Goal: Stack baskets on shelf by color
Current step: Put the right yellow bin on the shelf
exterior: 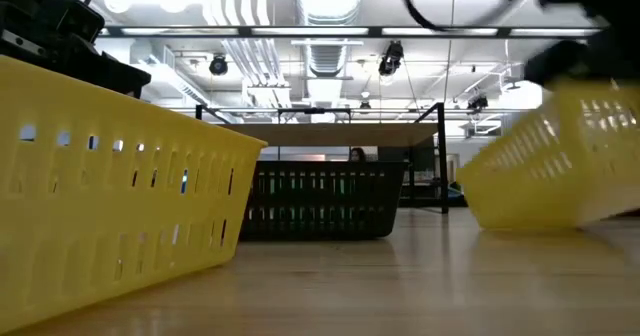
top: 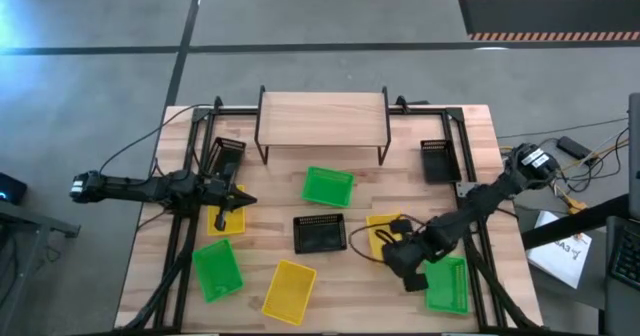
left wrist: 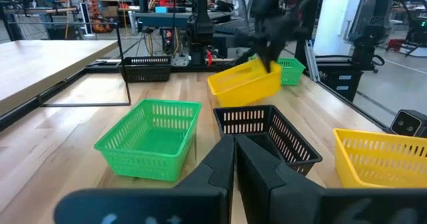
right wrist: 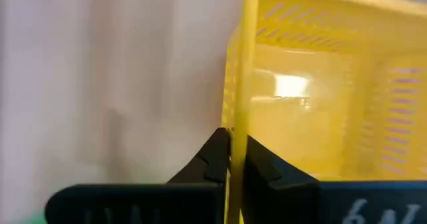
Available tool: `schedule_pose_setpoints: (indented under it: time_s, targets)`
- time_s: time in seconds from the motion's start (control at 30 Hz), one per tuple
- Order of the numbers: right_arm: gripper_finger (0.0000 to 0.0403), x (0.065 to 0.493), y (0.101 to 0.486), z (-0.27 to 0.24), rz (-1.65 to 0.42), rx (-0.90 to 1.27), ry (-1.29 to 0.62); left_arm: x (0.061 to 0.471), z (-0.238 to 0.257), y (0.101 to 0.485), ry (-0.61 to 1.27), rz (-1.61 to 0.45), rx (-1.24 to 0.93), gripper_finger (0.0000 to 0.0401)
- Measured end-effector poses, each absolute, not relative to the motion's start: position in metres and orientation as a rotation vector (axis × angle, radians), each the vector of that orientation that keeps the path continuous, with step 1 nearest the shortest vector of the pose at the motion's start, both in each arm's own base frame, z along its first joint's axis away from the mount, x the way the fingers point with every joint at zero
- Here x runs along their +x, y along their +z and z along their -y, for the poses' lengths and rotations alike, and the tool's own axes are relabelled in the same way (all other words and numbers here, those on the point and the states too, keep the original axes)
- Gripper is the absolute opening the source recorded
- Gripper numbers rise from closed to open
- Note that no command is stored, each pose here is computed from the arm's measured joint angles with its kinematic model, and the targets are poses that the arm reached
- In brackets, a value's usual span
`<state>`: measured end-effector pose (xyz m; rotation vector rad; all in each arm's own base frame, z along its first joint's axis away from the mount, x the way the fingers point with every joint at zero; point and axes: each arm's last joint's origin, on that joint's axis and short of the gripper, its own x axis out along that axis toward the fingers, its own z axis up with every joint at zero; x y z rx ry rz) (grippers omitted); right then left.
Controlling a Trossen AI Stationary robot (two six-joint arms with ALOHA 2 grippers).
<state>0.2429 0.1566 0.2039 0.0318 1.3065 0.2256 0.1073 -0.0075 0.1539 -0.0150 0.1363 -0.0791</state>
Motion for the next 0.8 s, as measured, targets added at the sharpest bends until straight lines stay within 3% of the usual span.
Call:
schedule_pose_setpoints:
  time_s: [0.43,0.57,0.8]
  targets:
    - [0.0008,0.35,0.327,-0.107,-1.121,0.308,0.288,0.107,0.007,0.154,-0.078,-0.135,-0.015,0.0]
    - [0.0008,0.373,0.352,-0.078,-1.081,0.251,0.25,0.107,0.007,0.154,-0.079,-0.136,-0.015,0.0]
    - [0.0008,0.407,0.365,-0.004,-1.082,0.06,0.017,0.107,0.007,0.154,-0.079,-0.136,-0.015,0.0]
